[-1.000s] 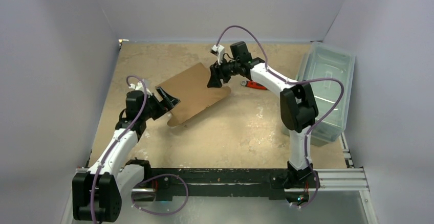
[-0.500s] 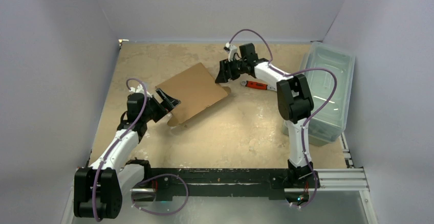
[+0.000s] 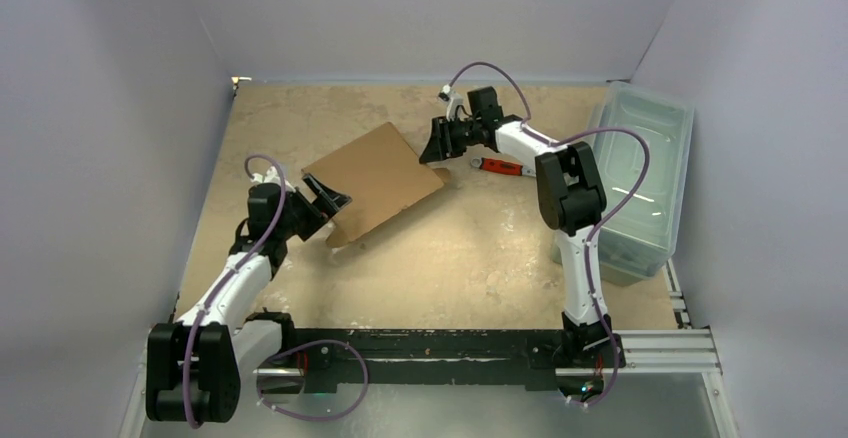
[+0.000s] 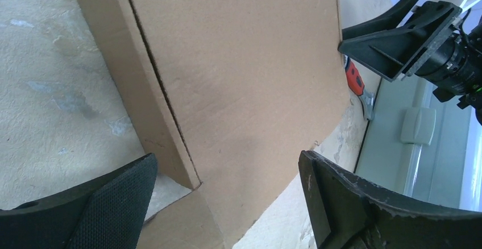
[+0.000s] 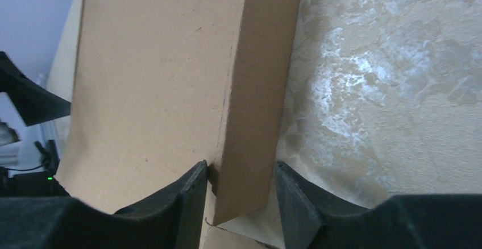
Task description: Fold the paper box
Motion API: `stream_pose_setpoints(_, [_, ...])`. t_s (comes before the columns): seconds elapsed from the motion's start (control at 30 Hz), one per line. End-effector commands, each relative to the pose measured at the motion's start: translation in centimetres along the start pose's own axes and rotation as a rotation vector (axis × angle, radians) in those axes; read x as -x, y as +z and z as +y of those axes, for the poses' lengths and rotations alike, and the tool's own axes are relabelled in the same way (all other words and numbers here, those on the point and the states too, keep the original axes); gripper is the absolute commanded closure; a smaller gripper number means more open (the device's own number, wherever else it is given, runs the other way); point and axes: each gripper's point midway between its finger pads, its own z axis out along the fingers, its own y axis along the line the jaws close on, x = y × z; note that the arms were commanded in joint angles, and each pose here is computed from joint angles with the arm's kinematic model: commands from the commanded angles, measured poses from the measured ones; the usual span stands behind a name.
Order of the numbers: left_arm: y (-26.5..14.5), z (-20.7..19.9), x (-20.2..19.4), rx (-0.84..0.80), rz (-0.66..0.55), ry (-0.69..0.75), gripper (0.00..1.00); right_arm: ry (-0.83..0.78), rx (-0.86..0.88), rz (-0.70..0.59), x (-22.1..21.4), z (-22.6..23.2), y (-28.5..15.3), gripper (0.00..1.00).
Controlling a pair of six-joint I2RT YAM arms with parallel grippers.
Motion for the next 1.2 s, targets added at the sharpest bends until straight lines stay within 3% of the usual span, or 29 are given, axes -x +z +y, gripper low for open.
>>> stream_pose_setpoints(0.0, [0.2, 0.1, 0.1, -0.024, -0.015, -0.032, 0.06, 0.017, 0.017, 0.001, -0.3, -0.5, 0.2, 0.54])
stream_pose_setpoints(0.23, [0.2, 0.4, 0.0, -0.033, -0.023, -0.064, 0.05, 0.045, -0.056, 0.02, -1.8, -2.2, 0.0, 0.67])
stream_pose_setpoints(0.43, [0.0, -0.4, 0.7, -0.103, -0.063, -0.095, 0.03, 0.063, -0.091, 0.02, -2.3, -3.0, -0.6, 0.72])
stream_pose_setpoints(0.83, [0.5, 0.8, 0.0, -0.085, -0.052, -0.139, 0.03, 0.094, -0.153, 0.036, -3.9, -5.2, -2.2, 0.75])
stream_pose_setpoints(1.17, [1.0, 1.2, -0.1, -0.069, -0.038, -0.137, 0.05, -0.008, -0.09, 0.044, -3.9, -2.6, -4.1, 0.74])
